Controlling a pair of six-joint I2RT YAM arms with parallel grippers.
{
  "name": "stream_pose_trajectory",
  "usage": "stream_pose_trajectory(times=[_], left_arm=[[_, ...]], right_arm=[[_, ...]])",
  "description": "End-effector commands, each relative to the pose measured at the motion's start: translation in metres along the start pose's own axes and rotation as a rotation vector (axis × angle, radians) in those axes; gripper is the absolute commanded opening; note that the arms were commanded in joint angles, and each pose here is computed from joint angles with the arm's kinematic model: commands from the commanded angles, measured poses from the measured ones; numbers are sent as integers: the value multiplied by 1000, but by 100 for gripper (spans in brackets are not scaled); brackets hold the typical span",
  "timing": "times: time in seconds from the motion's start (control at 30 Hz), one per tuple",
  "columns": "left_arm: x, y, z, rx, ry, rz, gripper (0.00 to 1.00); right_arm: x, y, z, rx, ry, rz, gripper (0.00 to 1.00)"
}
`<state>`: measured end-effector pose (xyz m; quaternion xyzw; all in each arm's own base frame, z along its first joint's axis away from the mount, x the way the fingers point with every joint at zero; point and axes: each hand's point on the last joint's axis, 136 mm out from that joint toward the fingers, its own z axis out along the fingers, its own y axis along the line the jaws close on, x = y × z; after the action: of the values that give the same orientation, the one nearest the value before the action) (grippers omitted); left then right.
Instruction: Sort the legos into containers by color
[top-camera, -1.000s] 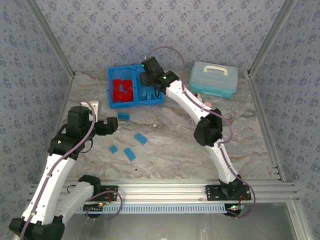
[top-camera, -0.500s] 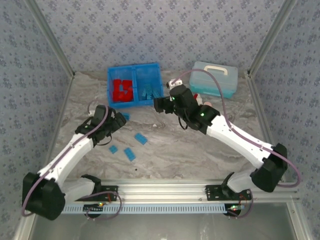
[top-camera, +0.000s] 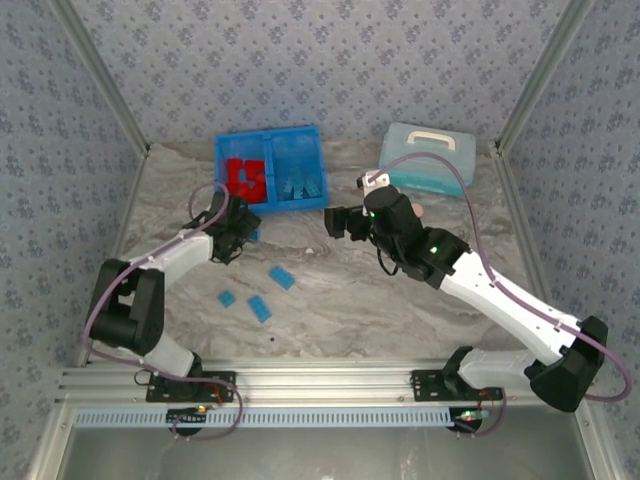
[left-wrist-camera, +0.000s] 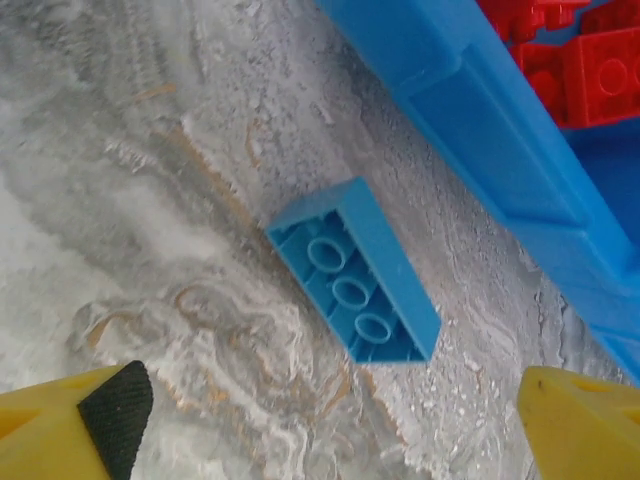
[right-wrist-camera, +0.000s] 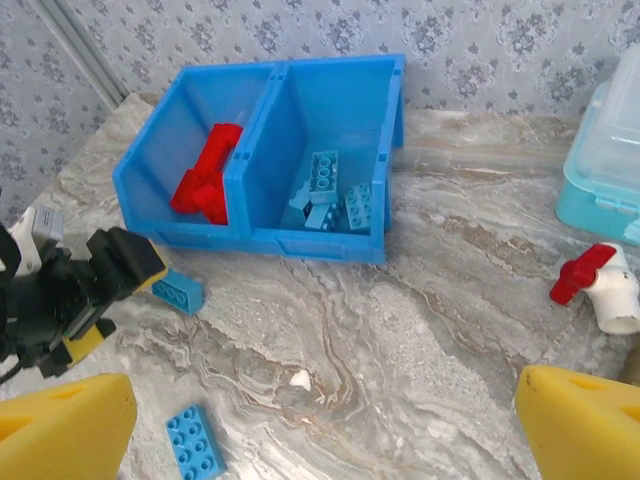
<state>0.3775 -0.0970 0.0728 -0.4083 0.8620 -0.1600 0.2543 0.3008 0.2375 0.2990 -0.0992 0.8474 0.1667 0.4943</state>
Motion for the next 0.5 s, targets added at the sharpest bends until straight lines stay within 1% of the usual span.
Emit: stream_pose_trajectory(times=[0.0,0.07,0.2,0.37,0.47], left_arm=[[-10,-19,7,47,6,-7,92],[-7,-16,15,19,35,-2,87],[-2,-13,28,-21,69,22,85],[2,-1,31,-68,75,38,78],[3,10,32,-132,86,68,73]], right_arm=[[7,-12,-5,42,14,9,100],[7,-13,-7,44,12,9,100],[6,-14,-11,41,5,13,100],[4,-15,-16,41,-4,31,100],[1,-14,-22,29,-19,44,100]])
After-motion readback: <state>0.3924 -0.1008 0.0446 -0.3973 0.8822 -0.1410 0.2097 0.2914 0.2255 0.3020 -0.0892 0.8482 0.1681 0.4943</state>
